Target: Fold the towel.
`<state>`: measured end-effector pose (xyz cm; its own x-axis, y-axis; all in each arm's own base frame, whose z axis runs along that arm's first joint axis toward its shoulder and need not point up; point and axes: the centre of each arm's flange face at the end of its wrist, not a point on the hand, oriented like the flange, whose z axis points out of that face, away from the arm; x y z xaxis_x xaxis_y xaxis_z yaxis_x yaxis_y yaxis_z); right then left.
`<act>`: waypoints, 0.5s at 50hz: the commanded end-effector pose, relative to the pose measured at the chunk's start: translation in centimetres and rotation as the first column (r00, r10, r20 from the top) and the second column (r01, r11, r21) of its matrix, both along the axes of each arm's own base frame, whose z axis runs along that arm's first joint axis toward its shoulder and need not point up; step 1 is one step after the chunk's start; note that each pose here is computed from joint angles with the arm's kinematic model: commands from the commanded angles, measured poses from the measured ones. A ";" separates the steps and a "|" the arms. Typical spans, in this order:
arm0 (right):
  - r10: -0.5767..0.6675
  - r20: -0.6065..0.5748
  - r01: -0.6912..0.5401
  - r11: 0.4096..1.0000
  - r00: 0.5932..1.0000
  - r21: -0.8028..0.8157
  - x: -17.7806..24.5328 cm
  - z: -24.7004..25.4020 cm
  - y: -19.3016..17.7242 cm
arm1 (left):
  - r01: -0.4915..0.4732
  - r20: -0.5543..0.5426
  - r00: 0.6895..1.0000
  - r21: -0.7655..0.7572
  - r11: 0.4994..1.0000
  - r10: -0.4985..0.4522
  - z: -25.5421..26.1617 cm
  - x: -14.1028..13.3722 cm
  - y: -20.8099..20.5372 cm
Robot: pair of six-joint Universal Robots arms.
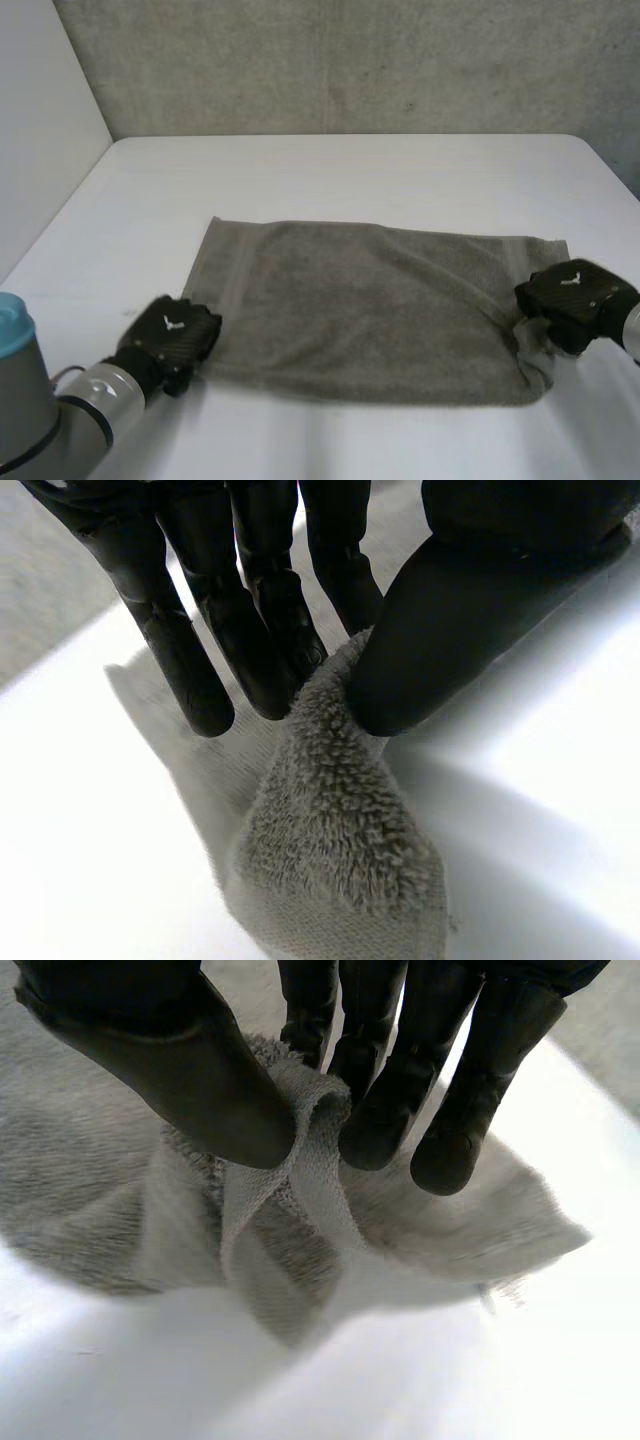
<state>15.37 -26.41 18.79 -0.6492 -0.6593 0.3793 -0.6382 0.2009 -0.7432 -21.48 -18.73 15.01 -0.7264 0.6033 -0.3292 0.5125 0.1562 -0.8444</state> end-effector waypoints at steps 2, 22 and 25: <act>-0.061 -0.010 0.059 0.994 0.998 -0.095 -1.5 5.7 0.0 | -0.007 -0.035 0.999 -0.112 0.994 0.003 5.8 0.4 1.2; -0.106 -0.015 0.105 0.991 0.994 -0.083 -5.6 13.5 2.2 | -0.054 -0.028 0.998 -0.069 0.996 0.053 12.9 2.6 4.4; -0.120 -0.009 0.119 0.991 0.993 -0.062 -6.1 13.2 2.2 | -0.076 -0.030 0.997 -0.067 0.995 0.074 12.8 3.0 3.9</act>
